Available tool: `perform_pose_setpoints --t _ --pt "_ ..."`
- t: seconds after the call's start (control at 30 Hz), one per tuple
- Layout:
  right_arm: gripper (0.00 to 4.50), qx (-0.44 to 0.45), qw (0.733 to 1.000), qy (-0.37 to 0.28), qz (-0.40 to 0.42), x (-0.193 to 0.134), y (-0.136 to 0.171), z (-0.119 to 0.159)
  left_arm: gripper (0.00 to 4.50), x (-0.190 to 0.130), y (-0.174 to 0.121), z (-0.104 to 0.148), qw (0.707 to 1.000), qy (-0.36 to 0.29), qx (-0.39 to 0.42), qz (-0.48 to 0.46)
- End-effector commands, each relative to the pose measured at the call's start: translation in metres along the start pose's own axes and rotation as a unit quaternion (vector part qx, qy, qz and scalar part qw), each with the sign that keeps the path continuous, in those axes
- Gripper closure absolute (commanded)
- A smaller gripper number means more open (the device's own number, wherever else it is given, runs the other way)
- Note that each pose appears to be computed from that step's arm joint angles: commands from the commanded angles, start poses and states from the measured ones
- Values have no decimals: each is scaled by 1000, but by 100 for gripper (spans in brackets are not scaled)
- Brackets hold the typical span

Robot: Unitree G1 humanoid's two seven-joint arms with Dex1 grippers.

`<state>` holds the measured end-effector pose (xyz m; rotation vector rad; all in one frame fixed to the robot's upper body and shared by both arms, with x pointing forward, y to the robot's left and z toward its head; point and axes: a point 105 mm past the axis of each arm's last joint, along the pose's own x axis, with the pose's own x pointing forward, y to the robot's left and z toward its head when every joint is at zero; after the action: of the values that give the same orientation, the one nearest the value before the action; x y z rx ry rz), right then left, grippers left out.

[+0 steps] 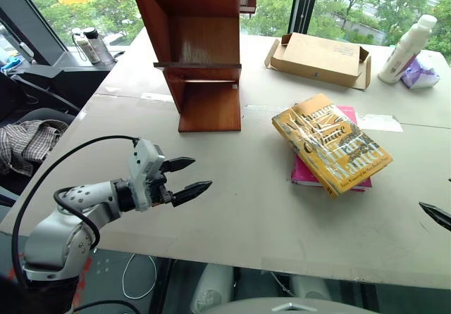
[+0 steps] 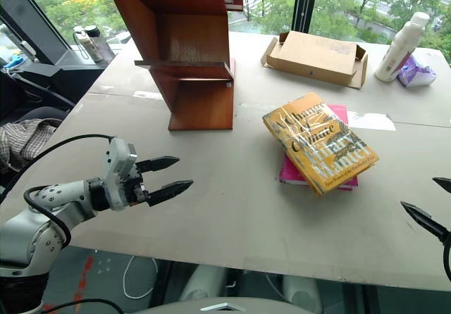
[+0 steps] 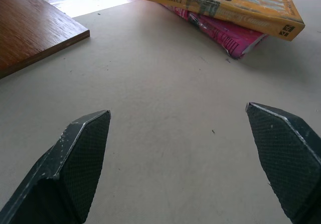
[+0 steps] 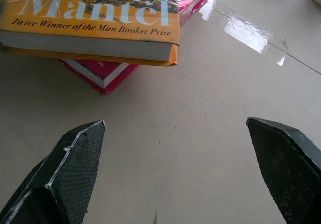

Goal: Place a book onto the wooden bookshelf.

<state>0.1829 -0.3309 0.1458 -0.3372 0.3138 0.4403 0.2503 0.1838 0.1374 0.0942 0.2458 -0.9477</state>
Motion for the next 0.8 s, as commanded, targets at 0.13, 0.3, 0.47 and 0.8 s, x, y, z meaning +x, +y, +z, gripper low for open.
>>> perform_pose_setpoints --t 0.13,0.3,0.47,0.8 --pt "0 -3 998 -58 -17 33 2 70 5 13 -9 47 996 -67 46 -28" --pt "129 -16 997 -70 -1 53 15 126 0 21 -16 61 993 -78 70 -54" --pt "338 -99 994 8 -37 88 18 135 0 31 -26 64 987 -69 117 -85" --pt "443 -201 970 104 -91 142 -2 126 0 43 -39 59 985 -77 120 -100"
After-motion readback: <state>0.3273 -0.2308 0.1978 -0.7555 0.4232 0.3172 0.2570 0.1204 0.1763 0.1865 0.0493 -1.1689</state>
